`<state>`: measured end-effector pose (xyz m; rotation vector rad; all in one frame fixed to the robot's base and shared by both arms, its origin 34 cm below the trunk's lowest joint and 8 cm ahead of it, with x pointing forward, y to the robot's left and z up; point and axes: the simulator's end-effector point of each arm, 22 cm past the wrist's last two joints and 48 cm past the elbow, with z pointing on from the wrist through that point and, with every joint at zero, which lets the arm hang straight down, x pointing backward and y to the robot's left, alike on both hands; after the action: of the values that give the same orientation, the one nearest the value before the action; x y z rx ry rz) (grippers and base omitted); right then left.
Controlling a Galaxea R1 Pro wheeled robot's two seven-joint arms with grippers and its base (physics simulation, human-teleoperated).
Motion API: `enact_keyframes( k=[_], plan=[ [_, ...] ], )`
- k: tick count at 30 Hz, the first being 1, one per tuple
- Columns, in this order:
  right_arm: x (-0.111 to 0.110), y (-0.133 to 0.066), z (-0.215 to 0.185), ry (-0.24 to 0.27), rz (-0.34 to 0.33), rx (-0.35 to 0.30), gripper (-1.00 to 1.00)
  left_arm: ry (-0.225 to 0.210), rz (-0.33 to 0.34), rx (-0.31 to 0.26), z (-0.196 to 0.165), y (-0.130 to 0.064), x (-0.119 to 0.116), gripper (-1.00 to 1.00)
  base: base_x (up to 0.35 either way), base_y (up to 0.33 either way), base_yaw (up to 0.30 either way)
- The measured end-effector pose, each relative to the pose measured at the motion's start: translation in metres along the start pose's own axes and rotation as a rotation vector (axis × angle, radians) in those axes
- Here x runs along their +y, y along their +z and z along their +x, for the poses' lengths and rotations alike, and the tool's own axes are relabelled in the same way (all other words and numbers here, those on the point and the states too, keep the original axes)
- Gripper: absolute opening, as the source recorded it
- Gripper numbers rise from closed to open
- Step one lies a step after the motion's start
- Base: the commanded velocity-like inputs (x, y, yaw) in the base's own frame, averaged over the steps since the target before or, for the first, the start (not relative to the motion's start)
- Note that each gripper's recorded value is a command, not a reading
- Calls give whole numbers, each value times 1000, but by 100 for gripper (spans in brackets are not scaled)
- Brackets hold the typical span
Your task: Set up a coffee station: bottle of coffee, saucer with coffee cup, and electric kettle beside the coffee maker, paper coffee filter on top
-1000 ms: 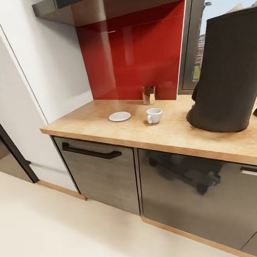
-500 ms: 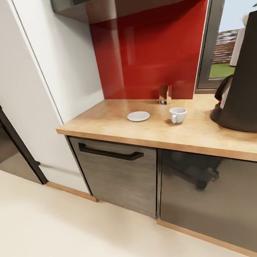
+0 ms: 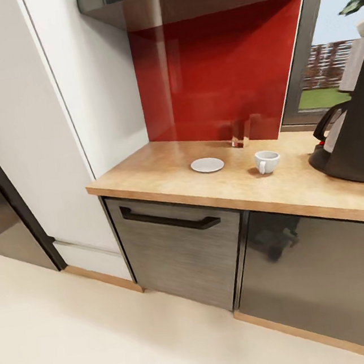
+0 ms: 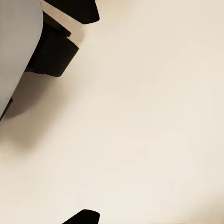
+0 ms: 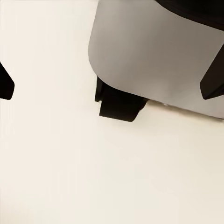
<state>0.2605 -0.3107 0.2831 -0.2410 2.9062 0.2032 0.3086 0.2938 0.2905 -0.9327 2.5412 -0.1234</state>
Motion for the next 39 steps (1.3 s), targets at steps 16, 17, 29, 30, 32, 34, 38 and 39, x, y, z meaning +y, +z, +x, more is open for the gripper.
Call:
enact_keyframes(
  k=[16,17,29,30,32,34,38,39],
  plan=[
    [0,0,0,0,0,0,100,0,0,1,0,0,0,100,2,57,-277],
    [0,0,0,0,0,0,100,0,0,1,0,0,0,100,0,1,-280],
    [0,0,0,0,0,0,100,0,0,1,0,0,0,100,0,13,-280],
    [0,0,0,0,0,0,100,0,0,0,0,0,0,100,14,160,-275],
    [0,0,0,0,-1,0,100,0,0,0,0,0,0,100,34,209,-250],
    [0,0,0,0,0,0,100,0,0,0,0,0,0,100,53,255,-162],
    [0,0,0,0,0,0,100,0,0,0,0,0,0,100,65,287,-58],
    [0,0,0,0,0,0,100,0,0,0,0,0,0,100,56,299,-26]
  ],
)
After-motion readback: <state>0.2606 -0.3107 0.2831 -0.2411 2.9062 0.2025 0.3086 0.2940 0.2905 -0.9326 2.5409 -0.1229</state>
